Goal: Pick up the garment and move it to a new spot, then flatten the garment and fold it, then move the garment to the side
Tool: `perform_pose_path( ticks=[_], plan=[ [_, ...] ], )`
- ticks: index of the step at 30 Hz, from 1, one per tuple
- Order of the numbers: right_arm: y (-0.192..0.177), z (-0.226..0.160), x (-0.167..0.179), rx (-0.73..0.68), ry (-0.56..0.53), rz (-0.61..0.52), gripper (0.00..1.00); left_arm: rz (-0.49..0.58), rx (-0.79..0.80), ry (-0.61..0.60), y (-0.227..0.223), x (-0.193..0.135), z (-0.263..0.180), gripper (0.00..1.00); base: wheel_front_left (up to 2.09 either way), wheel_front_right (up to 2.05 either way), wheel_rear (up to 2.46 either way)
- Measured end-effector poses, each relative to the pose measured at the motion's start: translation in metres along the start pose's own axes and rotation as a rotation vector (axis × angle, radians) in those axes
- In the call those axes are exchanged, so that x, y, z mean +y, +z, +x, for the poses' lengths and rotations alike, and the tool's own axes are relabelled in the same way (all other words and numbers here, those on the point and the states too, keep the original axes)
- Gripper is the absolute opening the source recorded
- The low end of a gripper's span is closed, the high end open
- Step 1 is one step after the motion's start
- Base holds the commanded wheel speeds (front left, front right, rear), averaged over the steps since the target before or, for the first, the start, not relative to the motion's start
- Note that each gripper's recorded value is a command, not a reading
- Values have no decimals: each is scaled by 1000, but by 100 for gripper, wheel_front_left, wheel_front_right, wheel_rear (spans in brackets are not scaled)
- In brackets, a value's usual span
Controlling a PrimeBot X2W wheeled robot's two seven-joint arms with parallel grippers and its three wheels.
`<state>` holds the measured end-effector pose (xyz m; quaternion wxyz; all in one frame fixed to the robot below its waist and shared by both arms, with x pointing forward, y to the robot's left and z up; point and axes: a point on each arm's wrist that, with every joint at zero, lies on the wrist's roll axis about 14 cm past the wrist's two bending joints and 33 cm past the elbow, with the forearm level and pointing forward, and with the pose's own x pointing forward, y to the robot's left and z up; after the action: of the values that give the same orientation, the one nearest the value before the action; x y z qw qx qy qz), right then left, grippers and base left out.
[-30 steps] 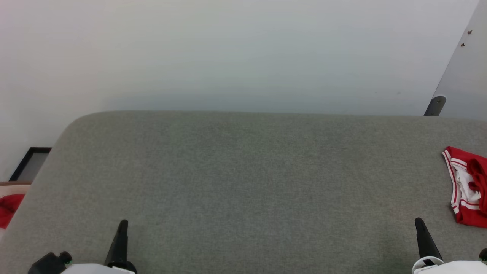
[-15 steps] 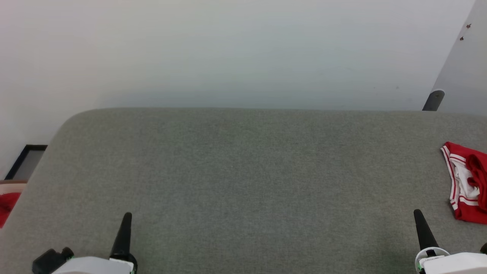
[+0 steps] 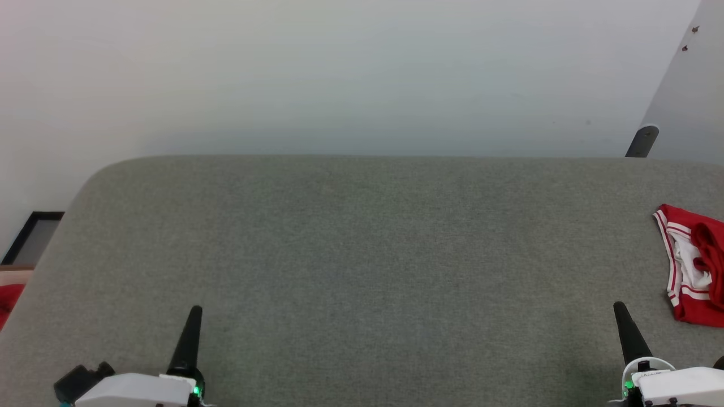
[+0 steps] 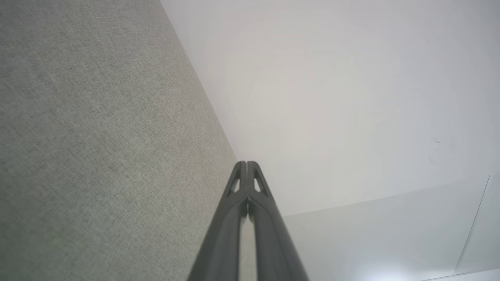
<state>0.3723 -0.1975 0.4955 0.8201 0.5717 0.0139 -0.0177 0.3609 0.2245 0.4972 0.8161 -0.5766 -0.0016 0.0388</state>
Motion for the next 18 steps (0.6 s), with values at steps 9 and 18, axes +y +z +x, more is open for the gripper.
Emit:
perform_pose_path(
  ticks=[9, 18],
  plan=[
    [1, 4, 2, 3, 7, 84, 0, -80, 13, -8, -5, -4, 6, 0, 0, 0, 0],
    [2, 7, 4, 5, 15, 159, 0, -154, 26, -16, -10, -7, 11, 0, 0, 0, 0]
  ],
)
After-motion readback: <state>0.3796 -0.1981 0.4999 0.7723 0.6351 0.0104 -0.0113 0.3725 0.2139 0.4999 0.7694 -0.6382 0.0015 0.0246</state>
